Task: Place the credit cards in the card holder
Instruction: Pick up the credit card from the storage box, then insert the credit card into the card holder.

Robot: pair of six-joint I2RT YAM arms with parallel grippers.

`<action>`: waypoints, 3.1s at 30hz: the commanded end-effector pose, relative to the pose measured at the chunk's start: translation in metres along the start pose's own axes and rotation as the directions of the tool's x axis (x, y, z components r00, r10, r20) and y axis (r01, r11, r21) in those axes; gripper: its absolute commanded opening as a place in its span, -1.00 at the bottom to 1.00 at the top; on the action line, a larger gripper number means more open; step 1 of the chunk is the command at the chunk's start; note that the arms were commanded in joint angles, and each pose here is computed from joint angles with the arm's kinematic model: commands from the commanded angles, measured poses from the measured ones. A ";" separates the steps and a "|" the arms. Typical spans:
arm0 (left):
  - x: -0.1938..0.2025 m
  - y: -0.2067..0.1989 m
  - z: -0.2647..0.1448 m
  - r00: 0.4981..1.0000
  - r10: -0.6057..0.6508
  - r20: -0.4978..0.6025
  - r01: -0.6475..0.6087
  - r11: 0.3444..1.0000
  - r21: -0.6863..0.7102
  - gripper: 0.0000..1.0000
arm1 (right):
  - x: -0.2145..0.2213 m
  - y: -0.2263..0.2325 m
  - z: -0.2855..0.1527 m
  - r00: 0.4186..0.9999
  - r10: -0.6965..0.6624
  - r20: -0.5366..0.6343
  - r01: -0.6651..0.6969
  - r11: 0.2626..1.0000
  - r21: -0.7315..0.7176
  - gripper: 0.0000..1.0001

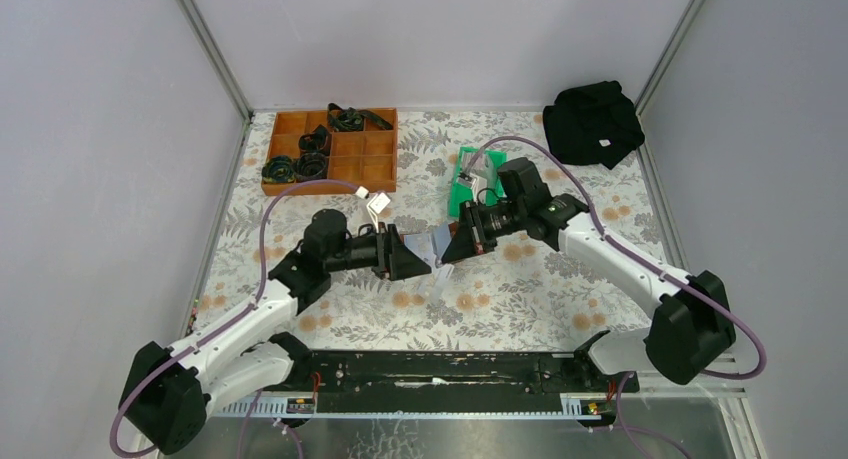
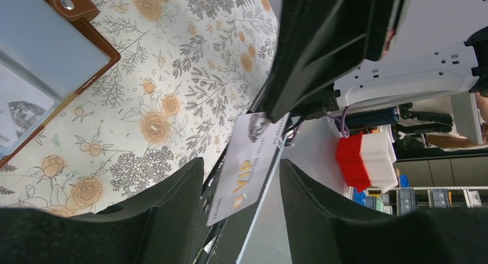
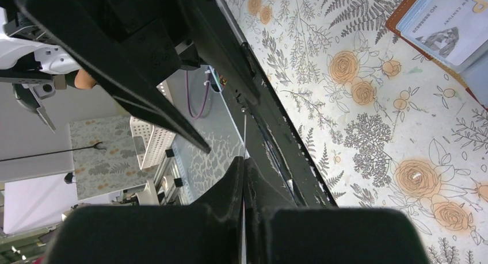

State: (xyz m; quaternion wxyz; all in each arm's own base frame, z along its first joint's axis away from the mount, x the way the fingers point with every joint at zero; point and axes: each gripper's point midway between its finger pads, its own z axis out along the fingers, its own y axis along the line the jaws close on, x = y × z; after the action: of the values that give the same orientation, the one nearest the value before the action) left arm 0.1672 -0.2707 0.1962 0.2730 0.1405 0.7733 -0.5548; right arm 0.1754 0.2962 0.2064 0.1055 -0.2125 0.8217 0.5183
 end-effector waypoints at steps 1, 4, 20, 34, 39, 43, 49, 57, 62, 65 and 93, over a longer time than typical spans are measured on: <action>-0.001 -0.016 0.002 1.000 0.023 -0.010 -0.022 0.996 0.088 0.13 | -0.017 0.018 0.003 0.998 -0.065 0.018 0.066 0.995 -0.076 -1.00; 0.002 -0.014 0.004 0.999 0.017 -0.032 -0.014 0.996 0.090 0.11 | -0.022 0.019 0.004 0.997 -0.073 0.020 0.074 0.994 -0.083 -1.00; 0.006 -0.004 0.012 0.998 0.000 -0.062 0.005 0.996 0.087 -0.23 | -0.024 0.012 0.013 0.997 -0.072 -0.020 0.070 0.993 -0.096 -1.00; 0.001 -0.001 0.005 0.999 -0.025 -0.028 0.027 0.997 0.076 -0.22 | -0.012 0.003 0.009 0.997 -0.065 -0.043 0.061 0.993 -0.097 -1.00; 0.000 -0.001 0.004 0.999 -0.027 -0.028 0.029 0.997 0.077 -0.29 | -0.013 0.003 0.007 0.997 -0.064 -0.040 0.060 0.993 -0.099 -1.00; 0.002 0.000 0.004 0.999 -0.031 -0.035 0.033 0.996 0.078 -0.36 | -0.014 0.002 0.007 0.997 -0.062 -0.035 0.059 0.993 -0.100 -1.00; 0.005 0.001 0.004 0.998 -0.040 -0.043 0.043 0.996 0.079 -0.53 | -0.016 0.001 0.006 0.998 -0.058 -0.031 0.055 0.993 -0.100 -1.00; 0.006 0.001 0.004 0.998 -0.044 -0.050 0.048 0.996 0.078 -0.99 | -0.019 -0.004 0.007 0.998 -0.050 -0.027 0.047 0.994 -0.100 -1.00; 0.006 0.014 0.007 0.997 -0.063 -0.042 0.064 0.998 0.023 -1.00 | -0.027 -0.015 0.010 0.999 -0.036 -0.005 0.035 0.998 -0.053 -0.64; 0.003 0.033 0.009 0.997 -0.078 -0.009 0.077 0.994 -0.073 -1.00 | -0.035 -0.030 0.011 0.999 -0.035 0.023 0.035 0.999 0.032 -0.25; -0.054 0.169 0.056 0.949 -0.200 0.242 0.298 0.815 -0.496 -1.00 | -0.078 -0.142 0.042 1.000 -0.027 0.011 0.018 0.878 0.478 -0.93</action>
State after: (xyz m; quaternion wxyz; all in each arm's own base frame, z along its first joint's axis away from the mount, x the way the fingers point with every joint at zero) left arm 0.2869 -0.2550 0.0655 0.2569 -0.0840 0.8972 -0.3492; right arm 0.2980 0.2973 0.1015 0.1516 -0.1710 0.9184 0.3230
